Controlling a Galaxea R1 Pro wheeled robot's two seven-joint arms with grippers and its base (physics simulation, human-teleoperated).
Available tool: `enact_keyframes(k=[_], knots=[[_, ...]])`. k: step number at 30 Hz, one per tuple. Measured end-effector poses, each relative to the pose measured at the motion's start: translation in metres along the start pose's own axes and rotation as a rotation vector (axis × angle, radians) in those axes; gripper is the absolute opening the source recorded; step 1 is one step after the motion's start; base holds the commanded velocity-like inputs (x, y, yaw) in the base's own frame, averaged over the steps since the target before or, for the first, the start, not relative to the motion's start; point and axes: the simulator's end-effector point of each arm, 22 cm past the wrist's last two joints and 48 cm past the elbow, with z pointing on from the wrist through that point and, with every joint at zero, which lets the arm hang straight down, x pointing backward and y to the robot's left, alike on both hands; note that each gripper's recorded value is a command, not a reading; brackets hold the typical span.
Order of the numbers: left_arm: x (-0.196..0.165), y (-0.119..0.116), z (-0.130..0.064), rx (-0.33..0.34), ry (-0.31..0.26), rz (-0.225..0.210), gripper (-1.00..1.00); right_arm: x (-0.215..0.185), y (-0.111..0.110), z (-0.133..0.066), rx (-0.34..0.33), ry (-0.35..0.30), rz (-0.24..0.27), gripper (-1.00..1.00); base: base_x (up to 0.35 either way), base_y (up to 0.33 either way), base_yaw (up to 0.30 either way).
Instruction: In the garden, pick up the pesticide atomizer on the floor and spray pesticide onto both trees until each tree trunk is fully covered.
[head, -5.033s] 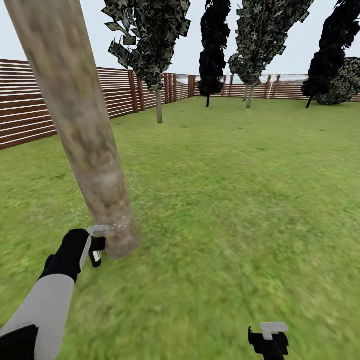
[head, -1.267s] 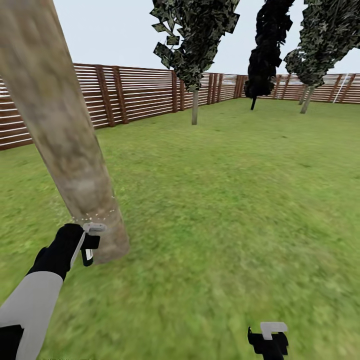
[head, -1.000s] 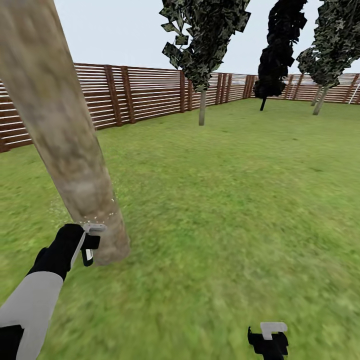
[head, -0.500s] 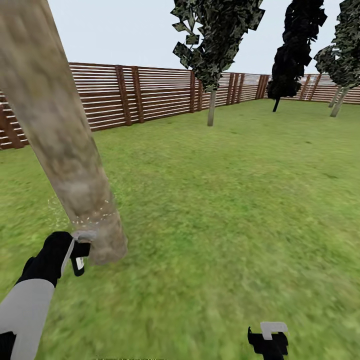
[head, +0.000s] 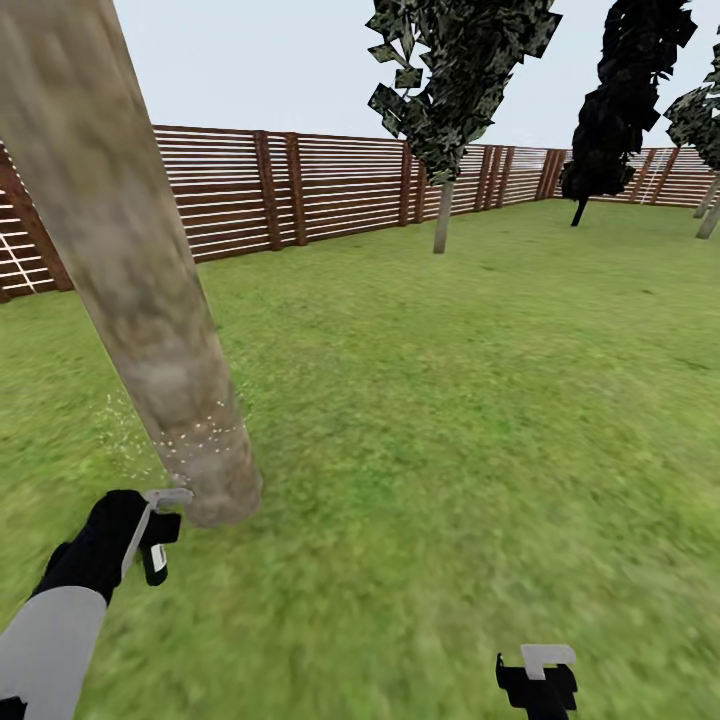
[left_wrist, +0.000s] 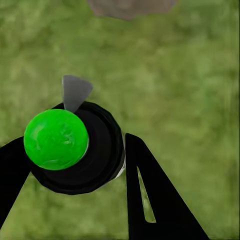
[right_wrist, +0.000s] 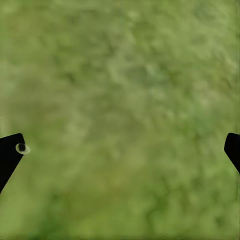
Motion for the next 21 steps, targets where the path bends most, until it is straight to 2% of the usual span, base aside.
enact_keyframes(k=[1, 2, 7, 13, 17, 21], knots=[[0.0015, -0.0142, 0.0006, 0.018, 0.002, 0.003, -1.00, 0.0000, 0.0001, 0.0000, 0.000, 0.000, 0.000, 1.00, 0.000, 0.000, 0.000], [0.0021, -0.0175, 0.0007, 0.017, 0.003, 0.007, -1.00, 0.0000, 0.0000, 0.0000, 0.000, 0.000, 0.000, 1.00, 0.000, 0.000, 0.000], [0.0008, -0.0110, 0.0002, 0.006, -0.001, 0.003, -1.00, 0.0000, -0.0001, -0.0001, 0.000, 0.000, 0.001, 1.00, 0.058, -0.062, 0.000], [-0.0034, -0.0179, 0.0003, 0.014, -0.023, 0.005, -1.00, -0.0002, -0.0001, -0.0001, 0.000, 0.000, 0.001, 1.00, 0.159, -0.219, 0.000], [-0.0054, -0.0170, -0.0002, 0.011, -0.029, 0.007, -1.00, -0.0002, 0.0010, -0.0002, -0.001, 0.000, 0.001, 1.00, 0.021, -0.268, 0.007], [-0.0055, -0.0158, -0.0003, 0.009, -0.030, 0.006, -1.00, -0.0003, 0.0012, -0.0002, -0.001, 0.000, 0.000, 1.00, 0.001, -0.272, 0.219]])
